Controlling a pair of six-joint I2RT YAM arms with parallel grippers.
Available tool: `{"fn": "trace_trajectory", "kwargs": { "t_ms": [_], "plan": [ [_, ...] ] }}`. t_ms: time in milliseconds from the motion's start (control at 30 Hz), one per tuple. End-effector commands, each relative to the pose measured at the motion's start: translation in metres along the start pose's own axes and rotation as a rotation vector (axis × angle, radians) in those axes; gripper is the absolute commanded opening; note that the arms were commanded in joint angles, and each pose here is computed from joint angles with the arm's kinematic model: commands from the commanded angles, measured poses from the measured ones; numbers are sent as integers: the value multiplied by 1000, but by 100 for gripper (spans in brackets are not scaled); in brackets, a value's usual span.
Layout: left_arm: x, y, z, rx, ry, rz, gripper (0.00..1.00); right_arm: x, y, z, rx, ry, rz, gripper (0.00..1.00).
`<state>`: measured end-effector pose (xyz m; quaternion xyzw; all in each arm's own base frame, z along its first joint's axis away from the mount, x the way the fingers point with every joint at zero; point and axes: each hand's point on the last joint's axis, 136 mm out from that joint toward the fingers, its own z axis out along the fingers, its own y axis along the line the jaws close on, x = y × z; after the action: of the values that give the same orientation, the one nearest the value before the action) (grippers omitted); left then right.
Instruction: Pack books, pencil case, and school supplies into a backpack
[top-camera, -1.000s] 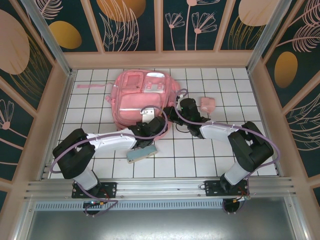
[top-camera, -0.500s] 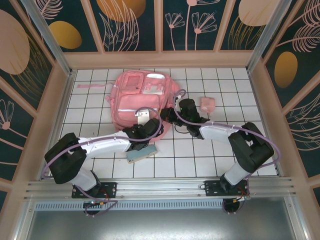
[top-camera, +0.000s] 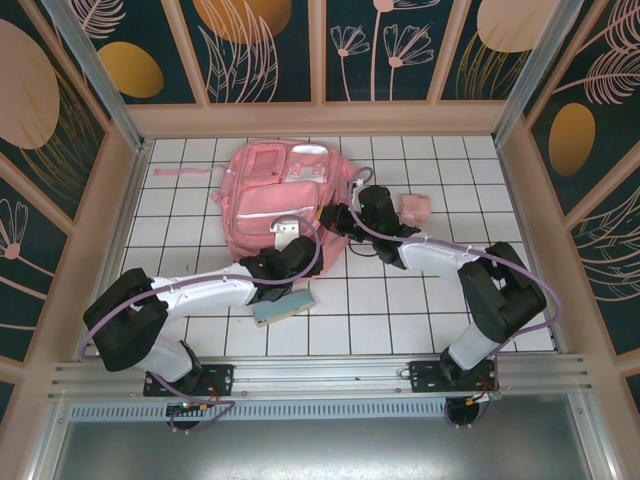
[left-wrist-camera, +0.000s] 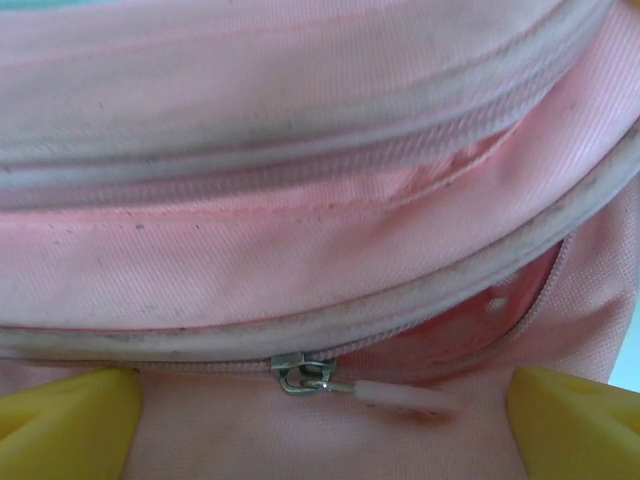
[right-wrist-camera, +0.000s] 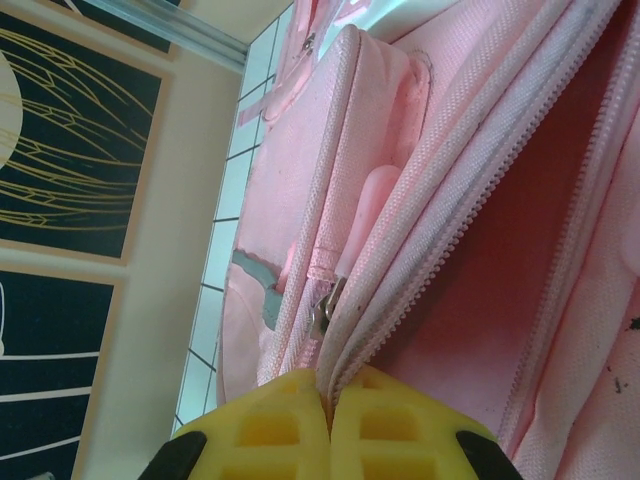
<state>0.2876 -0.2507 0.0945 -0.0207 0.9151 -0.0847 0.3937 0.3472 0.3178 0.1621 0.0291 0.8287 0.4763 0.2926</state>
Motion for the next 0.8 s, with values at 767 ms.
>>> {"fn": "trace_trajectory", "kwargs": {
  "t_ms": [767],
  "plan": [
    [-4,22,-2,-87,31,-52,60,-32,37,-9,-115,-105,-72,0]
  ]
}}
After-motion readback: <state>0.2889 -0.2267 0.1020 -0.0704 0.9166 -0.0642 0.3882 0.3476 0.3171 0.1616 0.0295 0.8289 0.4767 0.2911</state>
